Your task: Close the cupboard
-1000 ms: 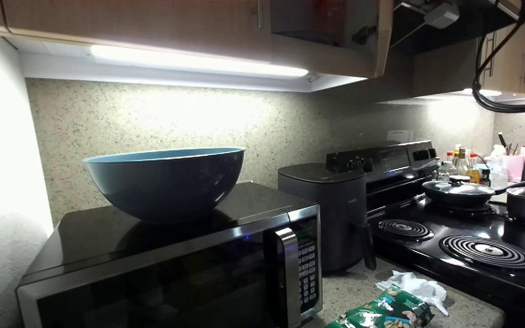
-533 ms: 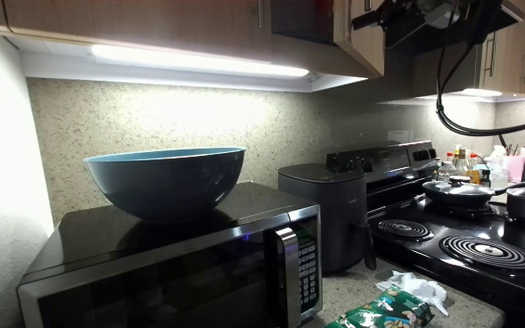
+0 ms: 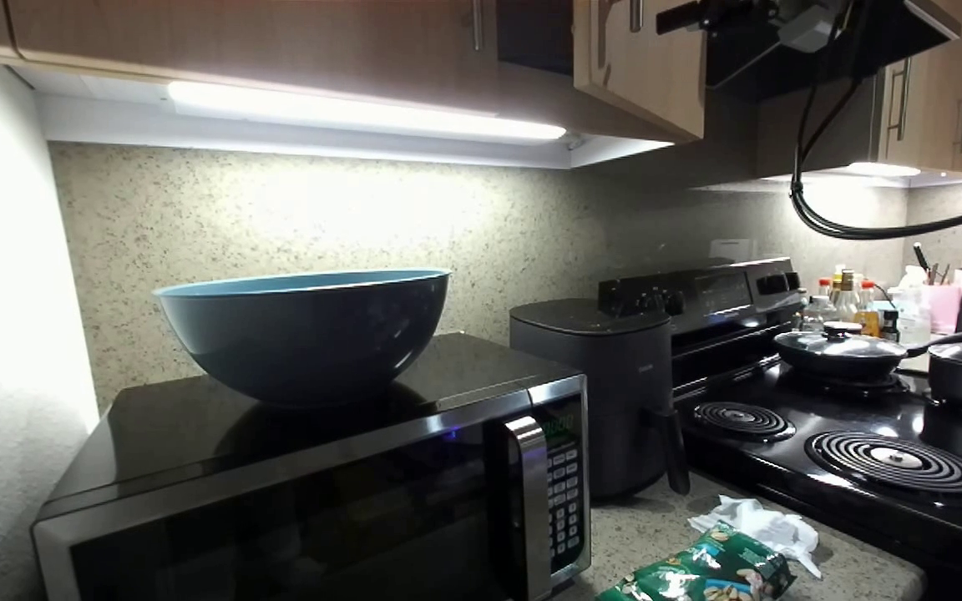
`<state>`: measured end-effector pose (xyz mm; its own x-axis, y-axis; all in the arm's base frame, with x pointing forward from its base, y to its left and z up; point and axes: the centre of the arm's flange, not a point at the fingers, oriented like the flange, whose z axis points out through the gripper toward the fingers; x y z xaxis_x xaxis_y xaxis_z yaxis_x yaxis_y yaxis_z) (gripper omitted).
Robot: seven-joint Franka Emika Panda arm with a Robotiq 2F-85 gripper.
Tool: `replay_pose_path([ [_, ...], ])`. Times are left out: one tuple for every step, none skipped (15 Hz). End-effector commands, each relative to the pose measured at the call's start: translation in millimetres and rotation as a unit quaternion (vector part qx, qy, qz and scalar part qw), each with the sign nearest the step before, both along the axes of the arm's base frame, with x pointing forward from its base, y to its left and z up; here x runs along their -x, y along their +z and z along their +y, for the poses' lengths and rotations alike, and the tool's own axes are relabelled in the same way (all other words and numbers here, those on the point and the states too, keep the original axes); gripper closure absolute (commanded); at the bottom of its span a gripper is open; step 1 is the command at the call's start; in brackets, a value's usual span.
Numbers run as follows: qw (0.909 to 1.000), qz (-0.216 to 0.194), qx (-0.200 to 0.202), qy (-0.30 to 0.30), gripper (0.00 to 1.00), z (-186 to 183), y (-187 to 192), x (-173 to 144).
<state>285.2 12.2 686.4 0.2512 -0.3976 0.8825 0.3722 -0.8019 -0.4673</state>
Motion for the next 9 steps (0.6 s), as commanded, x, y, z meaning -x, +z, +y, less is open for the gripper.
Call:
replay_pose_path([
  [0.9944,-0.086,-0.005,-0.061,0.0,2.1,-8.4,-4.2],
  [0.9906,-0.118,0.004,-0.068,0.0,1.7,-6.8,-0.9],
  [0.9901,-0.126,0.01,-0.061,0.0,1.1,-6.3,2.5],
  [0.9931,-0.102,0.005,-0.057,0.0,-4.5,3.0,9.7],
  [0.9921,-0.112,0.008,-0.056,0.0,-1.9,1.3,10.0],
  [0.9918,-0.115,0.011,-0.054,0.0,-0.7,-0.1,9.5],
  [0.9917,-0.116,0.011,-0.053,0.0,-0.6,-0.5,9.2],
  [0.9796,-0.172,0.016,-0.102,0.0,4.7,-1.5,3.9],
  [0.9763,-0.186,0.014,-0.111,0.0,4.9,2.2,5.9],
])
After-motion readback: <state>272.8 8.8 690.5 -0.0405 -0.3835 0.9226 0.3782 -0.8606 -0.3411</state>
